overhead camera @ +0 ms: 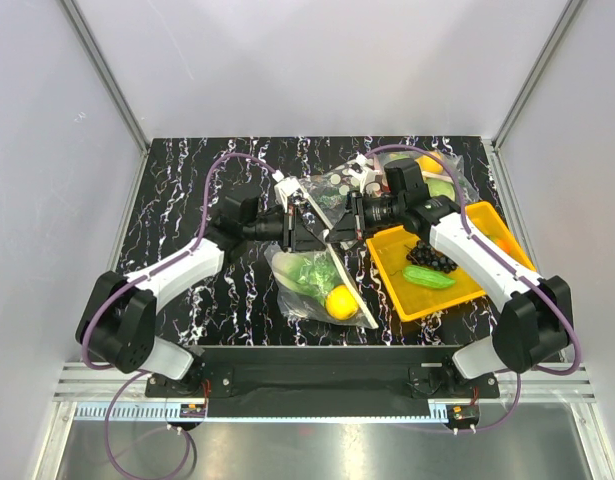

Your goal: Open the zip-top bag and remove the fake food

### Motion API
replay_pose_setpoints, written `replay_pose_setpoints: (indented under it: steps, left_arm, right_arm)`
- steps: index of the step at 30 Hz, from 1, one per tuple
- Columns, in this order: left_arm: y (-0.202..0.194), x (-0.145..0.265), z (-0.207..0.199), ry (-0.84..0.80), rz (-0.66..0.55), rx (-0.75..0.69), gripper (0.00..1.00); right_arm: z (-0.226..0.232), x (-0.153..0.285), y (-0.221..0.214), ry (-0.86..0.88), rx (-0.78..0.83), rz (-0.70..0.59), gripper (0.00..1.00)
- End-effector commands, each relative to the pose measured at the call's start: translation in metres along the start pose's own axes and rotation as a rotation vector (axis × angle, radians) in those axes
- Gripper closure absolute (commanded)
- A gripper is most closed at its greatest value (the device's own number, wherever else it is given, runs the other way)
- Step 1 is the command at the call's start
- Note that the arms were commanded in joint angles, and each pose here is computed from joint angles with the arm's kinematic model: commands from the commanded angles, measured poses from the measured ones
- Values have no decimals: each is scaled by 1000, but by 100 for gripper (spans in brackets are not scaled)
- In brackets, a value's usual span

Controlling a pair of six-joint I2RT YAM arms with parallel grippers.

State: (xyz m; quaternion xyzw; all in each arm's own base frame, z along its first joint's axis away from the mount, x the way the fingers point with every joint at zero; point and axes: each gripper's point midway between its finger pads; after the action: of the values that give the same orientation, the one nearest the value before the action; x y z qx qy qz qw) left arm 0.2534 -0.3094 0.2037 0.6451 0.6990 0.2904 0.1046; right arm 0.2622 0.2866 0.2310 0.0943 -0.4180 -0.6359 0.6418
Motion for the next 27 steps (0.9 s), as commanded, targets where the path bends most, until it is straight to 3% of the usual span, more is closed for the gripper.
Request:
replay_pose_setpoints:
  steps: [1,5,27]
  left_arm:
    - [27,-2,-24,-77,-56,-96,87]
    - [31,-2,-33,-112,-70,-84,100]
    - [53,-5,-50,-192,-121,-71,100]
  right_arm:
    - [7,8,13,-8,49,-20,97]
    - [0,8,7,-43,51,-3,96]
    - [-27,10,-27,-154,33,61,96]
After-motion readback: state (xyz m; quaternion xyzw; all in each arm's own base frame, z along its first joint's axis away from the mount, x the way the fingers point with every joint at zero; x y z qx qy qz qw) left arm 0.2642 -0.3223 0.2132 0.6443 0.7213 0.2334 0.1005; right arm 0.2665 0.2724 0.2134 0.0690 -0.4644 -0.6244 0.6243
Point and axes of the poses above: each gripper's point midway between its finger pads, its own x axis back along the fingers, its own z axis along the line the jaws close on, y = z × x, and after that the axes turned 9 degrees about x, right-handed
